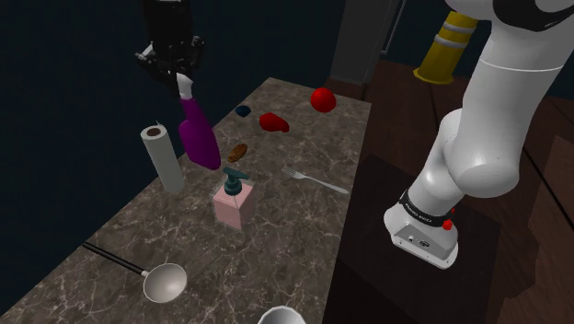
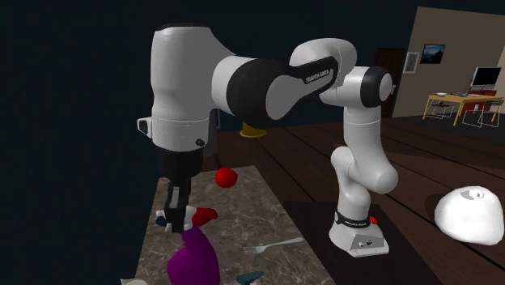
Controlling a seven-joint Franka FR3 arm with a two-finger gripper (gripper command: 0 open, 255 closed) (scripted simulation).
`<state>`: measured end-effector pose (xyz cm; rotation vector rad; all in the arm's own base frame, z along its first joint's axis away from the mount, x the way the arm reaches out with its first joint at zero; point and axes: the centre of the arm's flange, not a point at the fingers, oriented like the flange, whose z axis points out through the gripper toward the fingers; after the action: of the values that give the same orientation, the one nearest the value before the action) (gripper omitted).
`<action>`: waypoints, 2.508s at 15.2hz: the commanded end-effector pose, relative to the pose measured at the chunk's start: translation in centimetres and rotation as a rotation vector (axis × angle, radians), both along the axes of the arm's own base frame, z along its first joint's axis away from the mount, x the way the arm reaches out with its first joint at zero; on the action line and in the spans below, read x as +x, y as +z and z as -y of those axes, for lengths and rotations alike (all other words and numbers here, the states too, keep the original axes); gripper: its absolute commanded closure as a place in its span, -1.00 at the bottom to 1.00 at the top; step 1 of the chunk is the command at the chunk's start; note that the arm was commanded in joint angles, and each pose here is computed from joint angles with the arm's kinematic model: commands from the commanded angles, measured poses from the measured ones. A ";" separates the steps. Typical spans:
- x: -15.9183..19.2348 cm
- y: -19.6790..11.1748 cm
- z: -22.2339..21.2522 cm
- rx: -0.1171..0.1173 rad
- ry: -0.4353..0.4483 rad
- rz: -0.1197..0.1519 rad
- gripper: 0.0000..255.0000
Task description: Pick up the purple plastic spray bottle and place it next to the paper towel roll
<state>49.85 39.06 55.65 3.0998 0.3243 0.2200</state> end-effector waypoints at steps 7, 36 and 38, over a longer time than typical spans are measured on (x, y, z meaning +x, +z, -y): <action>0.0 -4.2 0.2 0.001 0.000 0.001 1.00; 0.0 -12.5 0.2 0.000 0.000 0.001 -1.00; -0.1 -11.2 0.2 0.001 0.000 0.001 -1.00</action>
<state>49.78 38.88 43.84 3.1002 0.3242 0.2212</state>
